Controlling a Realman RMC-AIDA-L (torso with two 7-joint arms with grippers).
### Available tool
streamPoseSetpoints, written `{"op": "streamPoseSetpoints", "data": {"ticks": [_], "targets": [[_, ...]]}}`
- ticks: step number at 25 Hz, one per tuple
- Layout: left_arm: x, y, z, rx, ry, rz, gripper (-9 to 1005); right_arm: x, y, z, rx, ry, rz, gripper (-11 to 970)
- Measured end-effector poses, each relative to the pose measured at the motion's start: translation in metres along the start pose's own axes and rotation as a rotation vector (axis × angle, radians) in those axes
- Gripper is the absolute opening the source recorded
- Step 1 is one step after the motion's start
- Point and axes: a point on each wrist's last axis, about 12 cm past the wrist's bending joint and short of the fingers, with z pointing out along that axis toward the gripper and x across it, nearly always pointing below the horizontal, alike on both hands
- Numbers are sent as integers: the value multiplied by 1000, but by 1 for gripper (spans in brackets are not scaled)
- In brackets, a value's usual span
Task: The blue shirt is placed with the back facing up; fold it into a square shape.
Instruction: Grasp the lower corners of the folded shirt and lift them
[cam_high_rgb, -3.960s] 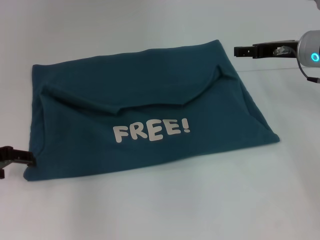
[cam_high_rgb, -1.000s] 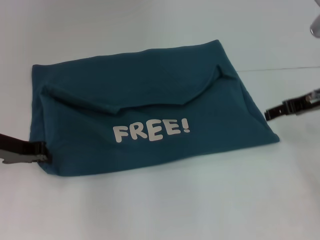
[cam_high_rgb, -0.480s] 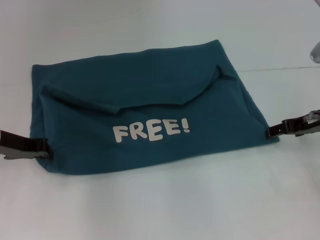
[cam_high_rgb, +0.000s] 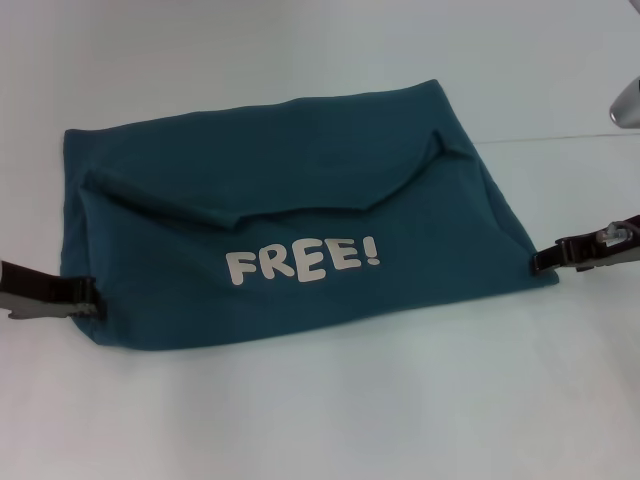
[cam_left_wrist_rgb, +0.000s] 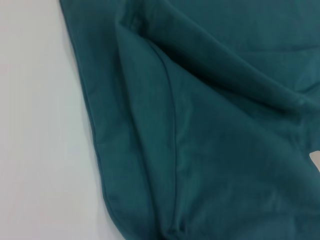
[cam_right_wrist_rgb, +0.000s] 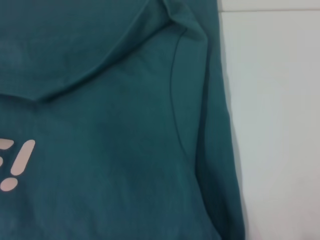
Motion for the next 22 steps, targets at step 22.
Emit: {"op": "streamPoseSetpoints", "data": {"ticks": [22], "targets": [[0,1,1,-3,-5,0,40,2,8,21,6,25,-9,670]]}}
